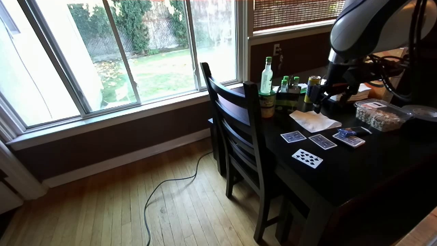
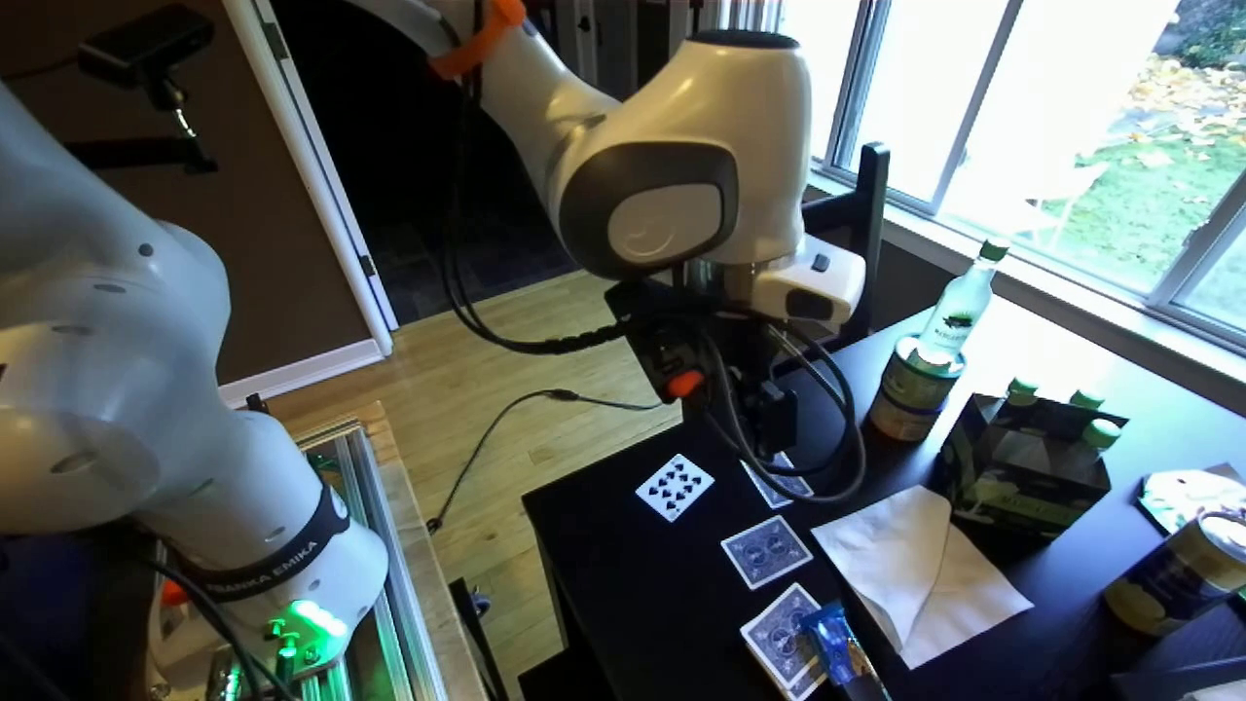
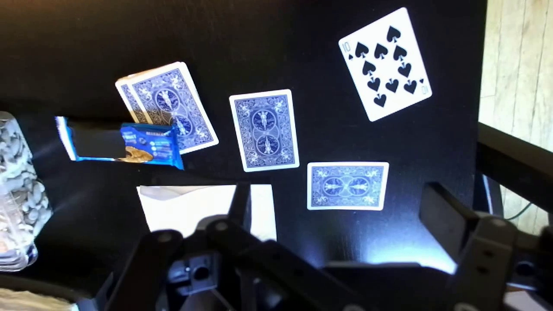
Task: Place one card upright.
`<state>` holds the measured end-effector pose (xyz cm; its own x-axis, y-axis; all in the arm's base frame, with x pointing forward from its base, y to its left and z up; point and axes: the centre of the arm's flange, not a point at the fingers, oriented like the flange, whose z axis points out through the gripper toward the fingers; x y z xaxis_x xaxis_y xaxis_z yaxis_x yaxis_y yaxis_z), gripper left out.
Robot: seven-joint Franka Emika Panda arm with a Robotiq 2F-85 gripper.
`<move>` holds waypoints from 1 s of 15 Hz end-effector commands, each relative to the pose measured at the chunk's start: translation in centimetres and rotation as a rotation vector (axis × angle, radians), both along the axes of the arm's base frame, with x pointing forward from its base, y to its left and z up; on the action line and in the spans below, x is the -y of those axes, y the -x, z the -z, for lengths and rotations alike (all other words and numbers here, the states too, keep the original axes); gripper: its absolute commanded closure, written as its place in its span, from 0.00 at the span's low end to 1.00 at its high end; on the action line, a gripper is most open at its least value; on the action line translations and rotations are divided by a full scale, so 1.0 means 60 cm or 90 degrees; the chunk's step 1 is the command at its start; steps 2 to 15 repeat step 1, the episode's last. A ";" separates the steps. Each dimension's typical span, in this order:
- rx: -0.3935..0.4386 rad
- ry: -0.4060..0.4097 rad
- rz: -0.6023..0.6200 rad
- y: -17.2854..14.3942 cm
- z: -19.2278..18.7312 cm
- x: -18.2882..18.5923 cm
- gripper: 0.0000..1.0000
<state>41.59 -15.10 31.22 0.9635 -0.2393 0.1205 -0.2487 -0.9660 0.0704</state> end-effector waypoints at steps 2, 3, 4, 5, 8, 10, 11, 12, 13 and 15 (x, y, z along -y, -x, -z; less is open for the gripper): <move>0.002 0.000 0.001 0.003 -0.002 -0.003 0.00; 0.002 0.000 0.001 0.003 -0.002 -0.003 0.00; 0.002 0.000 0.001 0.003 -0.002 -0.003 0.00; 0.002 0.000 0.001 0.003 -0.002 -0.003 0.00; 0.002 0.000 0.001 0.003 -0.002 -0.003 0.00; 0.002 0.000 0.001 0.003 -0.002 -0.003 0.00; 0.002 0.000 0.001 0.003 -0.002 -0.003 0.00; 0.002 0.000 0.001 0.003 -0.002 -0.003 0.00; 0.002 0.000 0.001 0.003 -0.002 -0.003 0.00; 0.002 0.000 0.001 0.003 -0.002 -0.003 0.00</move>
